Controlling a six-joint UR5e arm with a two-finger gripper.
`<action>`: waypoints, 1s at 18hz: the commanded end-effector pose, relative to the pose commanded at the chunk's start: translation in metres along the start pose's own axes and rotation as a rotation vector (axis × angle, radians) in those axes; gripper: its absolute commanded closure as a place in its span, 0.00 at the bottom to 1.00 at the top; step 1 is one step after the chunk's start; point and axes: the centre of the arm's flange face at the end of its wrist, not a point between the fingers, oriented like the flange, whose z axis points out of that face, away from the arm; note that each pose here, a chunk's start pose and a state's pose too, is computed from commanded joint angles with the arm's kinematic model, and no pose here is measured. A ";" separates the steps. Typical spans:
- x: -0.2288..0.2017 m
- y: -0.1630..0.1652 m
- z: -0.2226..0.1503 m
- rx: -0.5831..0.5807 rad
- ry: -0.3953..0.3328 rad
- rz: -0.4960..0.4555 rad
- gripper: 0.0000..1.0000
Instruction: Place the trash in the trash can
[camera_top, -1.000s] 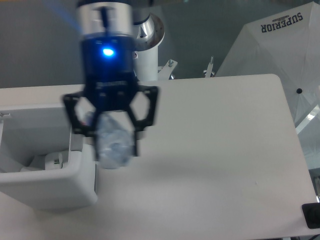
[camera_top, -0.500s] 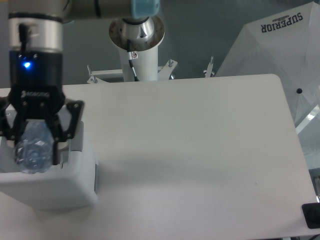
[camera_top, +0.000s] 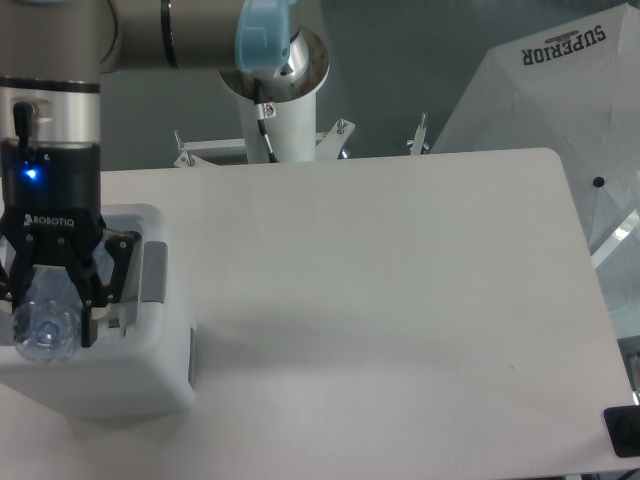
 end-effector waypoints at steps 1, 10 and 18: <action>0.000 0.003 0.002 -0.006 0.000 -0.001 0.33; 0.005 0.005 0.000 -0.008 0.003 0.005 0.00; -0.075 -0.015 -0.015 0.027 -0.090 0.058 0.00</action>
